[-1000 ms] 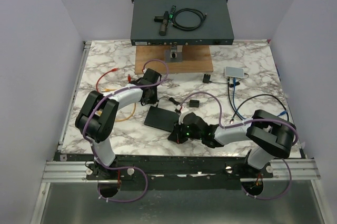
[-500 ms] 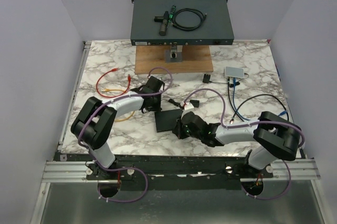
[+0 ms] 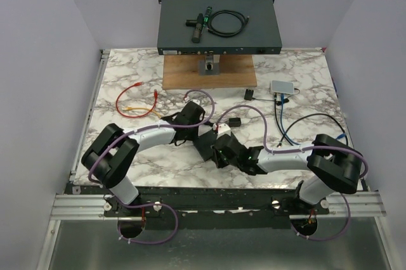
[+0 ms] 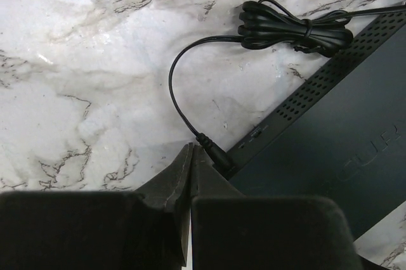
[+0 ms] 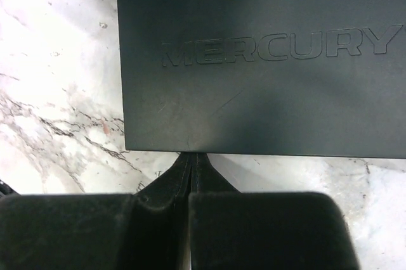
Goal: Insert the plug into the switch port
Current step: Move the switch port to the center of the board.
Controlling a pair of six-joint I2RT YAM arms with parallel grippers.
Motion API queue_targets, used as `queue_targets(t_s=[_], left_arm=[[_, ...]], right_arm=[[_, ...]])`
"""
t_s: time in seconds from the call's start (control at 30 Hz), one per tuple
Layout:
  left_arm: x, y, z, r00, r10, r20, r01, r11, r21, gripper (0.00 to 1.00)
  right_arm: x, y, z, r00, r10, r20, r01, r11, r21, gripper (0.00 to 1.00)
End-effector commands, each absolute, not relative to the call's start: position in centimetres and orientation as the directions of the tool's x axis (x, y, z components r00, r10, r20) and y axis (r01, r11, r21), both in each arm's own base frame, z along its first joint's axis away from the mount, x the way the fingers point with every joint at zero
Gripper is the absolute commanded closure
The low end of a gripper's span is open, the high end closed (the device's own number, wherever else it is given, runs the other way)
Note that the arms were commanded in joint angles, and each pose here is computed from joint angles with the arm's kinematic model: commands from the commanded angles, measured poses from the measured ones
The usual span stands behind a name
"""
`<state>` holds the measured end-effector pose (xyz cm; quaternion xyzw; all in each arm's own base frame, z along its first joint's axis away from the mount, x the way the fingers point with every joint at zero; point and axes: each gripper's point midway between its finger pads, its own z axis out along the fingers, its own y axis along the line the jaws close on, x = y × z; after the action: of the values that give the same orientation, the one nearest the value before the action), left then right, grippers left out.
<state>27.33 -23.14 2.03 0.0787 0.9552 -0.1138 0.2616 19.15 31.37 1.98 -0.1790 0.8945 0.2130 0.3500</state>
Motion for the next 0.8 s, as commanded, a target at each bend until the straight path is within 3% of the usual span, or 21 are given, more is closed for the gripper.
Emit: queue_targets(t_s=[0.0, 0.4, 0.77], left_arm=[[18.3, -24.5, -0.4, -0.941, 0.176, -0.290, 0.263, 0.918, -0.297, 1.00], [13.9, -25.8, 0.8, -0.944, 0.146, -0.297, 0.264, 0.872, -0.412, 1.00], [13.7, -28.0, 1.9, -0.927, 0.182, -0.329, 0.318, 0.847, -0.427, 1.00]], right_arm=[[23.4, 31.8, 3.5, -0.574, -0.199, -0.794, -0.487, 0.863, 0.136, 0.99], [22.7, 36.7, 3.5, -0.489, -0.401, -0.775, -0.729, 0.675, 0.111, 0.99], [23.1, 35.4, 4.2, -0.467, -0.463, -0.753, -0.730, 0.683, 0.033, 0.99]])
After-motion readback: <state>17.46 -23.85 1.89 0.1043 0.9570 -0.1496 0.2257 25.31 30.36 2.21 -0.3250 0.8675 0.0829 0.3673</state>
